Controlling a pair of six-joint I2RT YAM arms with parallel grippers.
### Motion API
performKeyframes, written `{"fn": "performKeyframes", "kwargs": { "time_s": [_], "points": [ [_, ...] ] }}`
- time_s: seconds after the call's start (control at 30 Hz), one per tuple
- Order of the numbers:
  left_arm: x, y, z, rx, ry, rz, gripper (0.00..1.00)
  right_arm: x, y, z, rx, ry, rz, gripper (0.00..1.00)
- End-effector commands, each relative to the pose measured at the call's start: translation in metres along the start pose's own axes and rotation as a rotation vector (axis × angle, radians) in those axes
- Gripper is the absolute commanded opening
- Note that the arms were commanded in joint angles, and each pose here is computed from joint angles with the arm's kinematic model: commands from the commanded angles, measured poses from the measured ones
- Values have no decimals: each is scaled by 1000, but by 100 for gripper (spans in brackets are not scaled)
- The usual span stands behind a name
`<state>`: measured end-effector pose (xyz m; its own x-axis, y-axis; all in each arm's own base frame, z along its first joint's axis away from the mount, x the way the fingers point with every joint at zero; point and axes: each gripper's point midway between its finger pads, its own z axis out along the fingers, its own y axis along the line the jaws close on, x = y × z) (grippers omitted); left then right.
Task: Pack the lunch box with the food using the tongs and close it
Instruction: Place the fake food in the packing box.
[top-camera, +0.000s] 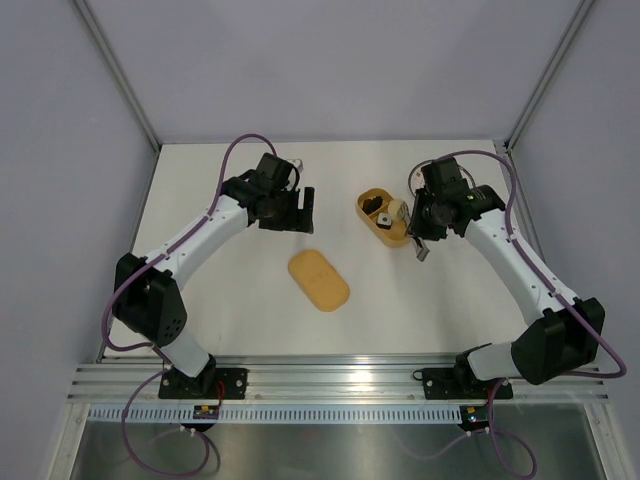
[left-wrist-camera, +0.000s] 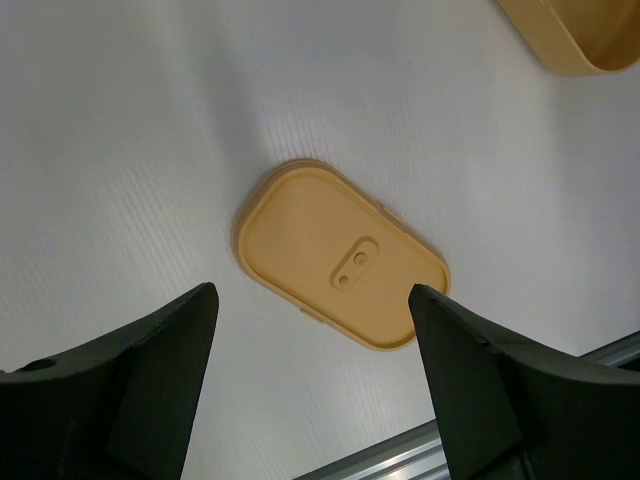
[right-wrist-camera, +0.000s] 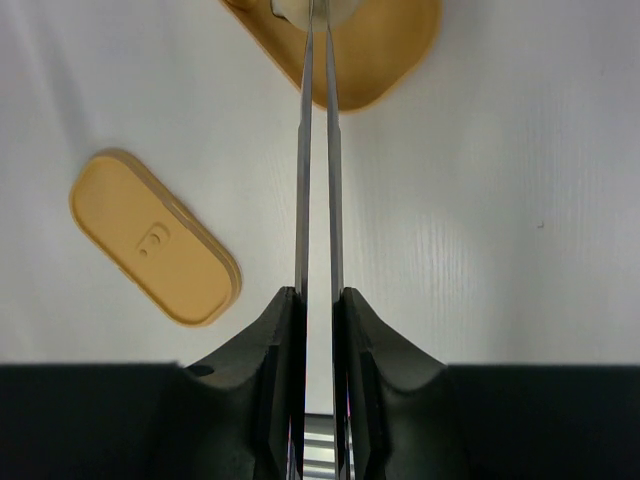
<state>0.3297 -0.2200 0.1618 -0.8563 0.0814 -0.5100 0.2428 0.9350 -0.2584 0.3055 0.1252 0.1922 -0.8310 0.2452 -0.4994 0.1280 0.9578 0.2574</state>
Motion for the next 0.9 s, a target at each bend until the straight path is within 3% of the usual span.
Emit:
{"fn": "performKeyframes", "kwargs": {
  "time_s": [0.0, 0.87],
  "points": [
    [-19, -2, -16, 10, -81, 16, 81, 11, 3, 1, -9, 30, 11, 3],
    [-20, -3, -13, 15, -71, 12, 81, 24, -23, 29, 156, 115, -35, 3]
  ]
}}
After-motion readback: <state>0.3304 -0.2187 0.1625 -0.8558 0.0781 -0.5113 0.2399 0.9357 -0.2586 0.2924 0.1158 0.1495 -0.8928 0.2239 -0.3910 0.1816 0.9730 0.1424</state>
